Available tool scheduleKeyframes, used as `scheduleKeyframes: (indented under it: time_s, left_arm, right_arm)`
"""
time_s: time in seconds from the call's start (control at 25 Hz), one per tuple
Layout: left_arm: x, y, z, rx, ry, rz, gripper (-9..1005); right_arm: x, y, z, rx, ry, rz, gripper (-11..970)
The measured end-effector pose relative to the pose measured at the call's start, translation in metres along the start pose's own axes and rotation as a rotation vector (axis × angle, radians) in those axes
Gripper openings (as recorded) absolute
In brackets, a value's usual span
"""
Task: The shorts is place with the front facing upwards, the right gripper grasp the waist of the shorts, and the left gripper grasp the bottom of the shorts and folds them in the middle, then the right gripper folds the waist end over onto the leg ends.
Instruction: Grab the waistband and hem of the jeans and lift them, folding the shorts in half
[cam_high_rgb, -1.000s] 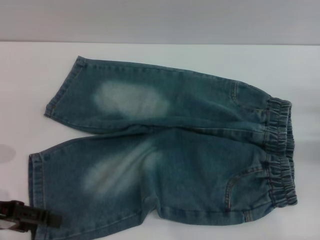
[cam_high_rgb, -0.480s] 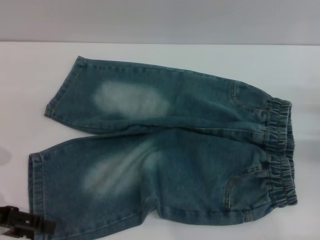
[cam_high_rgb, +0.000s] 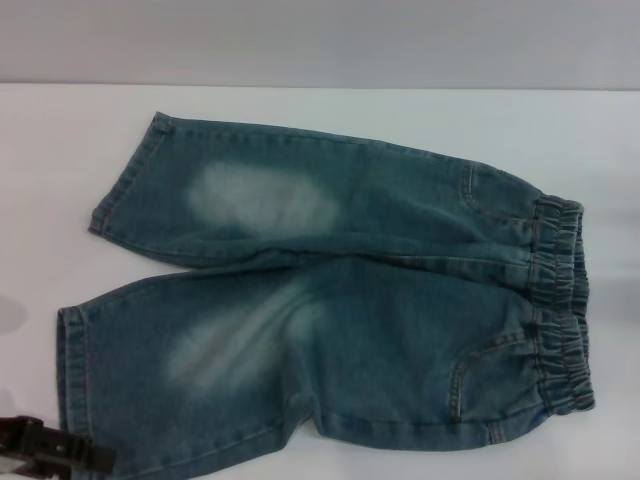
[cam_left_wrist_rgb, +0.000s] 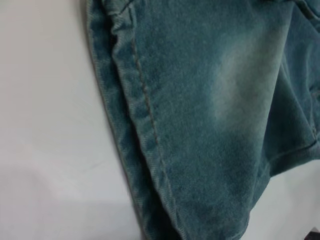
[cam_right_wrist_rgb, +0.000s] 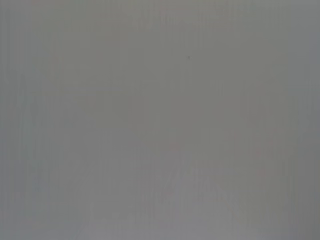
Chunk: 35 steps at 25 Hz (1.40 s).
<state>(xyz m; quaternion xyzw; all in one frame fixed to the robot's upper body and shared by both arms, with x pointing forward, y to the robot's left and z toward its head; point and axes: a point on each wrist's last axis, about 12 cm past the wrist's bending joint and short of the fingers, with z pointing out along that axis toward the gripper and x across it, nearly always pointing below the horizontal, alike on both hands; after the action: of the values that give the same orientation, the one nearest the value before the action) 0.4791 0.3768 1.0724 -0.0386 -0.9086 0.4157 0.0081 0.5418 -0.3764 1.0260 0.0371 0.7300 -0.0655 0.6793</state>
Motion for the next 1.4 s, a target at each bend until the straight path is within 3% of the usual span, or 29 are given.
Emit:
scheduleKeyframes:
  time_s: [0.52, 0.64, 0.84, 1.04, 1.4]
  left_arm:
    - [0.0000, 0.0003, 0.0071, -0.018, 0.024, 0.022, 632]
    - [-0.0019, 0.0008, 0.0067, -0.028, 0.016, 0.021, 404]
    - [-0.0030, -0.0010, 0.0072, -0.027, 0.030, 0.032, 172]
    - [-0.0034, -0.0015, 0.0093, -0.036, 0.047, 0.037, 40]
    - [-0.0039, -0.0009, 0.0091, -0.038, 0.035, 0.027, 43]
  right_arm:
    - [-0.0002, -0.0016, -0.0002, 0.005, -0.001, 0.000, 602]
    - [0.0004, -0.0036, -0.0014, 0.012, 0.001, 0.000, 602]
    - [0.0005, -0.0048, -0.0017, 0.015, 0.000, 0.000, 602]
    - [0.0004, -0.0048, -0.0018, 0.016, 0.000, 0.002, 602]
    - [0.0002, -0.0040, -0.0018, 0.013, -0.003, 0.010, 601]
